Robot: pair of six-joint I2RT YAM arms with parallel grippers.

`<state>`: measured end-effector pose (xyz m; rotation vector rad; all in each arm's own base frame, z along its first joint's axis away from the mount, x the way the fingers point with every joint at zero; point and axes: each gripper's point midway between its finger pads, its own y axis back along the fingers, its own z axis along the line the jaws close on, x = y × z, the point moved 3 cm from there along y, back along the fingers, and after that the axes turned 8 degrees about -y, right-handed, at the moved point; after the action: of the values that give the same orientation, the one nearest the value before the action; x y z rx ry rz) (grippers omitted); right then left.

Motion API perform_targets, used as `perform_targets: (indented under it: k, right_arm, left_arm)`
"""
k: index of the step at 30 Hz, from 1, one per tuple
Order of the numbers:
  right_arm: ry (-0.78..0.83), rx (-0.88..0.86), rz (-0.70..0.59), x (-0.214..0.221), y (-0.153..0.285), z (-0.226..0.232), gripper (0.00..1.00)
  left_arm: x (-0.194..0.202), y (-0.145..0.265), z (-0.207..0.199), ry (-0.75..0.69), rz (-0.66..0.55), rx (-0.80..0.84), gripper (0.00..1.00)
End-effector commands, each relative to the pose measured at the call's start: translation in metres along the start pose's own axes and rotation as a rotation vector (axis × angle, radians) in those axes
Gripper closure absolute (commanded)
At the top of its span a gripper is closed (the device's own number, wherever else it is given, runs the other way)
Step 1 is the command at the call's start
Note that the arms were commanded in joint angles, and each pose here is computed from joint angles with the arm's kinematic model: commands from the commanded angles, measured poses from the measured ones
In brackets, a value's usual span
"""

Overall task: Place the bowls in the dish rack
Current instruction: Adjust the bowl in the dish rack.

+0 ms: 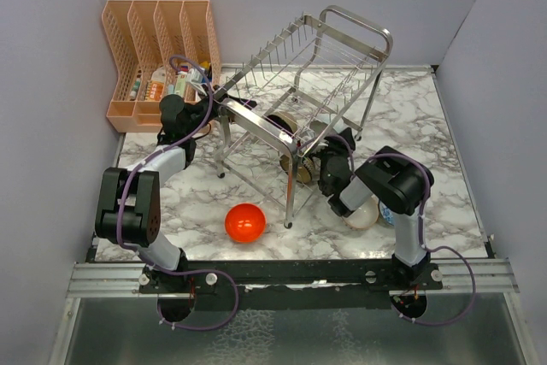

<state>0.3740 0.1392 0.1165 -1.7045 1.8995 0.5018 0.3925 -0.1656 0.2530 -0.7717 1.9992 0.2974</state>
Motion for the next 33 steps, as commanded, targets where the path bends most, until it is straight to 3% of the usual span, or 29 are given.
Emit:
perform_targets:
  k: [1, 10, 33]
  right_arm:
    - [-0.26, 0.218, 0.0, 0.002, 0.01, -0.046, 0.47]
    - [-0.356, 0.196, 0.012, 0.0, 0.015, -0.056, 0.3]
    - [-0.608, -0.163, 0.166, -0.009, 0.032, -0.028, 0.28]
  left_arm:
    - [0.002, 0.001, -0.001, -0.013, 0.003, 0.025, 0.01]
    - [0.001, 0.0, 0.0, -0.013, 0.005, 0.022, 0.01]
    - [-0.002, 0.002, -0.006, -0.016, -0.005, 0.034, 0.01]
